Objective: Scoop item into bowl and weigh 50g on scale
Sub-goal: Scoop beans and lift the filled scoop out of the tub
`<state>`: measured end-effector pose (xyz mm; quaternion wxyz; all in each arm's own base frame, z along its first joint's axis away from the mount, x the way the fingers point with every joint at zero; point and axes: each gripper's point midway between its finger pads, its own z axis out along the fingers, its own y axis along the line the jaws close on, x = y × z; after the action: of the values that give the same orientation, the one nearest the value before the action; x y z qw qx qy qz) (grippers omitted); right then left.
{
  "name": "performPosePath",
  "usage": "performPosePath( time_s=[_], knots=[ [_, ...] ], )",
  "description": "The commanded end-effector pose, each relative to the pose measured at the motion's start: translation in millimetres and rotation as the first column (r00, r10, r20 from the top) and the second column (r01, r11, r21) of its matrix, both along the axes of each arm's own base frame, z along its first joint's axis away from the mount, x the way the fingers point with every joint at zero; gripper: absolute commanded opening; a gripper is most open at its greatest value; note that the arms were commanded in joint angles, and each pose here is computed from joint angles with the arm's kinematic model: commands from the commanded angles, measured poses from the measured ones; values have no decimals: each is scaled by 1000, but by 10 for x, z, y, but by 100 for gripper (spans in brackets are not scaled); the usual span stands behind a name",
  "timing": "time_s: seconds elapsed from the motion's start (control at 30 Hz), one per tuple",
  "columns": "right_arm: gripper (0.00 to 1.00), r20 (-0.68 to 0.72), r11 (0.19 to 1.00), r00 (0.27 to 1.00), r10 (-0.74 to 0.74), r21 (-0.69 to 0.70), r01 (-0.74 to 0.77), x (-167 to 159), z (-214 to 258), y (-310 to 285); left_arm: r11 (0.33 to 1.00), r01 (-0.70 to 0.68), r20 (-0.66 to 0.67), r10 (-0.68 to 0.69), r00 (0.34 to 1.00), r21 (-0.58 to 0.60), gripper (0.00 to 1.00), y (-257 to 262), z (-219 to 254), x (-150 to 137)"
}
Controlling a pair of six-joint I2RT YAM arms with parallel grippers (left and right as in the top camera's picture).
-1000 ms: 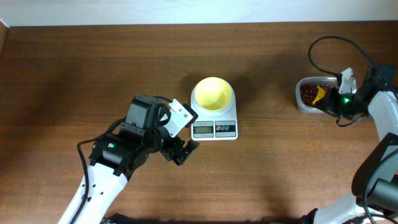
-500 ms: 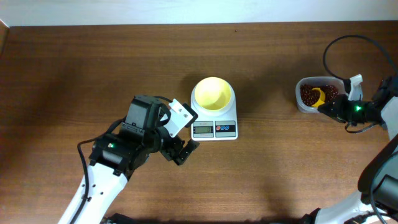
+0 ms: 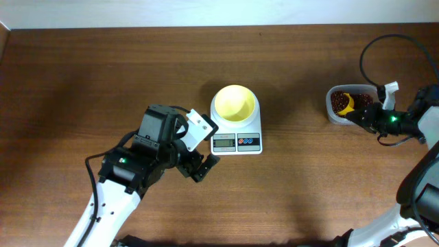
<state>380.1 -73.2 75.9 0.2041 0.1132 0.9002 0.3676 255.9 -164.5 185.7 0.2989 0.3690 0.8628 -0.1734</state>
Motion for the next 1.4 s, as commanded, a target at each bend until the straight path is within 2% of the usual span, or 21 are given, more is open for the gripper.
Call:
performPosePath(
  time_s=[0.0,0.4,0.8,1.03,1.37],
  knots=[
    [4,-1,999,1000,-14,48,14,-21,-31,-9,1000,-5,5,5,1000,-3,99,6,9,-18],
    [4,109,971,987,-116,221,89,-25,270,-263,1000,-5,5,5,1000,-3,99,6,9,-18],
    [4,138,943,974,-180,304,132,-84,409,-426,1000,-5,5,5,1000,-3,99,6,9,-18],
    [4,197,910,961,-196,402,103,-65,613,-395,1000,-5,5,5,1000,-3,99,6,9,-18],
    [4,272,818,935,-227,575,32,-70,986,-313,1000,-5,5,5,1000,-3,99,6,9,-18]
  ],
)
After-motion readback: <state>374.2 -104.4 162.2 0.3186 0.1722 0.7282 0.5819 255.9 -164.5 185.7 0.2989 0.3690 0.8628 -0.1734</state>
